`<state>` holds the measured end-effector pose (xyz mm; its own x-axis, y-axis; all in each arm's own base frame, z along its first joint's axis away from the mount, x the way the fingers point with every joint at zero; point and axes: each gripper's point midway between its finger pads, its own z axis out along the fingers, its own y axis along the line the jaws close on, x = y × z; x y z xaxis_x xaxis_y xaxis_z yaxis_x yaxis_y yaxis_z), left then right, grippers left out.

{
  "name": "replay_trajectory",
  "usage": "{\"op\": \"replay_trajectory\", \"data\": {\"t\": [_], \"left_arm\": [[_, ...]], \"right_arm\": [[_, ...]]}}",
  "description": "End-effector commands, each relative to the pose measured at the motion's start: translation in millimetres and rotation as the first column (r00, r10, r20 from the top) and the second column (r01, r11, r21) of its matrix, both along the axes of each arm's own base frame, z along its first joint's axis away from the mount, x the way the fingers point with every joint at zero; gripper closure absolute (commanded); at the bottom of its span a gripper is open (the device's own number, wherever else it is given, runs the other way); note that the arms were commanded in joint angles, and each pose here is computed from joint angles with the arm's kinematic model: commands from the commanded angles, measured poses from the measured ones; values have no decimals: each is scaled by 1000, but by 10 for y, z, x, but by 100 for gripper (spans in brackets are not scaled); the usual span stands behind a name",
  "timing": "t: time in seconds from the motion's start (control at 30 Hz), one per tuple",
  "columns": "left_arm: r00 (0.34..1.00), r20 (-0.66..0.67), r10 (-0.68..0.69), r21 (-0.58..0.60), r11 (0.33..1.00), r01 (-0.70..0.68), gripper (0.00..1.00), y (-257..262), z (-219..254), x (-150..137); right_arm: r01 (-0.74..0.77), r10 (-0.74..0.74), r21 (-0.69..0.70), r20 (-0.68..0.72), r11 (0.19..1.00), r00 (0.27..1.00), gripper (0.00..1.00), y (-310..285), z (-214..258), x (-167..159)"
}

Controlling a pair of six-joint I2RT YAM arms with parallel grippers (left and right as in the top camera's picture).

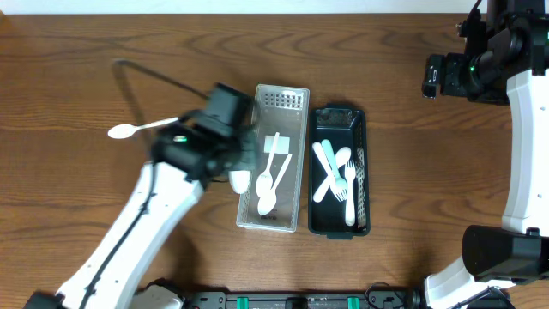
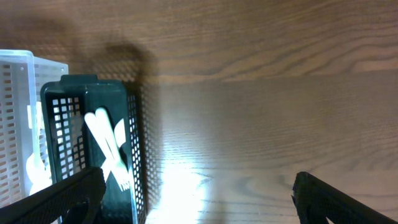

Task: Pack container
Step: 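Carry the spoon into the white basket and open the left gripper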

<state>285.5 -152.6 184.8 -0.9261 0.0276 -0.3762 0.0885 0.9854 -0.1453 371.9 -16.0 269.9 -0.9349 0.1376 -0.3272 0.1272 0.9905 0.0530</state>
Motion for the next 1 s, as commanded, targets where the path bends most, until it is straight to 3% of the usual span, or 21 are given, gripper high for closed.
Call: {"op": "replay_trajectory", "data": {"t": [0.0, 0.27, 0.37, 0.5, 0.63, 0.8, 0.97], "left_arm": [[991, -21, -132, 48, 990, 133, 94, -272, -197, -3], [977, -154, -150, 110, 980, 168, 92, -447, -804, 74], [972, -184, -148, 126, 977, 173, 76, -454, -947, 88], [972, -183, -150, 127, 976, 175, 62, -470, -984, 112], [966, -161, -202, 136, 965, 225, 59, -481, -941, 147], [986, 32, -164, 249, 957, 151, 59, -278, -422, 442], [944, 329, -16, 266, 961, -76, 52, 173, 575, 816]], "right_arm": [[-2, 2, -1, 4, 1000, 1000, 1, -12, 6, 20], [-2, 2, 0, -3, 1000, 1000, 1, -11, 1, 4], [-2, 2, 0, -2, 1000, 1000, 1, -11, 1, 5], [-2, 2, -1, -1, 1000, 1000, 1, -12, 2, 6], [-3, 3, -2, 5, 1000, 1000, 1, -13, 7, 21], [-15, 15, -6, 5, 1000, 1000, 1, -13, 7, 22], [-36, 36, -14, 4, 999, 999, 1, -13, 6, 18]]}}
